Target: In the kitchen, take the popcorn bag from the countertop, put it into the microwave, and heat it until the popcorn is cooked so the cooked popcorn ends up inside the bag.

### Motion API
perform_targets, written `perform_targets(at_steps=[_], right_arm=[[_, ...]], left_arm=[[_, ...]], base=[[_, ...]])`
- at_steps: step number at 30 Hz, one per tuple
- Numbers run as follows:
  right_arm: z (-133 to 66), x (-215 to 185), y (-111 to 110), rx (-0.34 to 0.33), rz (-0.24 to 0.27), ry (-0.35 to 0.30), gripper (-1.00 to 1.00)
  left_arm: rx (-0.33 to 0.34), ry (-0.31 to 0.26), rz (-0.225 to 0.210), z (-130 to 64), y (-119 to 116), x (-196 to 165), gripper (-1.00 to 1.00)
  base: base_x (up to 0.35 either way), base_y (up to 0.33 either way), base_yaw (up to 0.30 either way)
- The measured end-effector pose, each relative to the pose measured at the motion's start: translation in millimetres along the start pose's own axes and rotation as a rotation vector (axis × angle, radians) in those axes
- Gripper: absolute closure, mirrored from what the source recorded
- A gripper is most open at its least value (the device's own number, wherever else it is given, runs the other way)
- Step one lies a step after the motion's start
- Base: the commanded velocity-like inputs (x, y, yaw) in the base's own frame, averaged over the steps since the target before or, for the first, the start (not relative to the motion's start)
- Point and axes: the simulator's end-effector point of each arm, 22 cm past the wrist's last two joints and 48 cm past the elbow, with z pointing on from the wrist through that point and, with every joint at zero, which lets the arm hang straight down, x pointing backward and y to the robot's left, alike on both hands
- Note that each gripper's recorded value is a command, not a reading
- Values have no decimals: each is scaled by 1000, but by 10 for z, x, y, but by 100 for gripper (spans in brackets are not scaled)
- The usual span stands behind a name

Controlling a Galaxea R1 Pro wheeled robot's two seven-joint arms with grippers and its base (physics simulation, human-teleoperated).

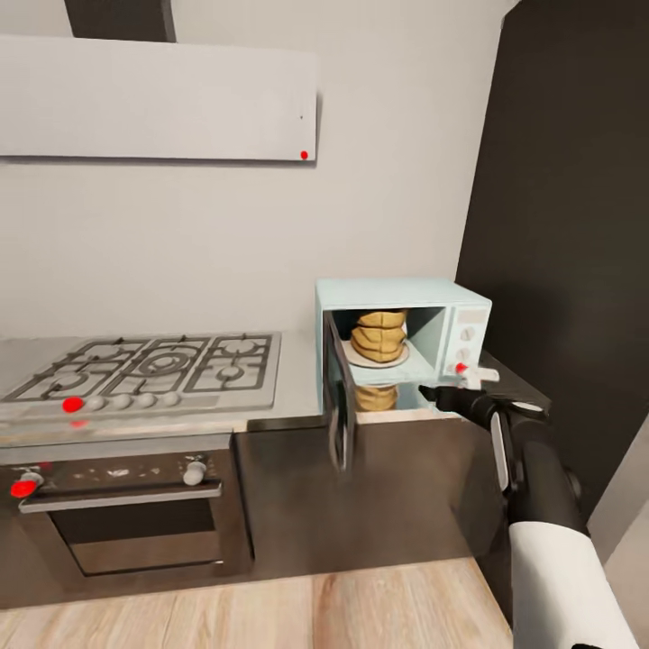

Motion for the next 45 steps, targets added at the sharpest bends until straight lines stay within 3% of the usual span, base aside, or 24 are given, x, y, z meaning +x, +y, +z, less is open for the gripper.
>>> perform_targets(at_steps=[4,6,13,15,21,24,26,29,30,32,33,34,37,39,40,41,42,45], right_arm=[[-122,385,-427,65,-22,72,-100],[-173,612,-538,81,-25,111,-100],[-279,1480,-619,90,9,267,-100],[-243,2125,-640,89,34,403,-100],[-318,3240,-622,78,15,615,-100],[-563,4114,-606,100,13,776,-100],[-847,4699,-699,127,-6,860,-100],[-1202,5238,-731,104,-14,893,-100],[-1357,5400,-773,98,-20,891,-100],[-1457,5475,-837,105,-23,891,-100],[-1713,5688,-892,114,-25,921,-100],[-1785,5748,-897,116,-24,931,-100],[-2055,5974,-890,116,-29,949,-100],[-2136,6038,-893,119,-33,950,-100],[-2167,6060,-913,130,-37,952,-100],[-2174,6063,-927,137,-40,952,-100],[-2178,6065,-943,145,-44,952,-100],[-2172,6071,-945,160,-54,949,-100]], left_arm=[[0,0,-2,0,1,1,-100],[0,0,-2,0,1,1,-100],[-2,0,-5,1,14,-4,-100],[-4,0,-6,1,25,-7,-100],[3,1,0,4,21,-11,-100],[-4,-24,2,26,98,-177,-100],[18,-92,-2,48,35,-715,-100],[75,-67,22,-24,-154,-1269,-100],[103,-29,41,-117,-283,-1469,-100],[116,-32,56,-222,-389,-1681,-100],[77,-13,78,-330,-377,-1834,-100],[68,-15,83,-364,-378,-1887,-100],[81,-95,97,-698,-612,-2485,-100],[158,-206,88,-1090,-1074,-3145,-100],[253,-293,74,-1512,-1641,-3708,-100],[301,-350,71,-1794,-1938,-4064,-100],[327,-360,70,-1901,-2102,-4142,-100],[425,-436,71,-2523,-2775,-4823,-100]], base=[[-335,0,0],[-335,0,0],[-300,0,0],[-53,0,0],[-10,0,0],[0,0,0],[0,0,0],[0,0,0],[0,0,0],[0,0,0],[0,0,0],[0,0,0],[0,0,0],[0,0,0],[0,0,0],[0,0,0],[0,0,0],[0,0,0]])
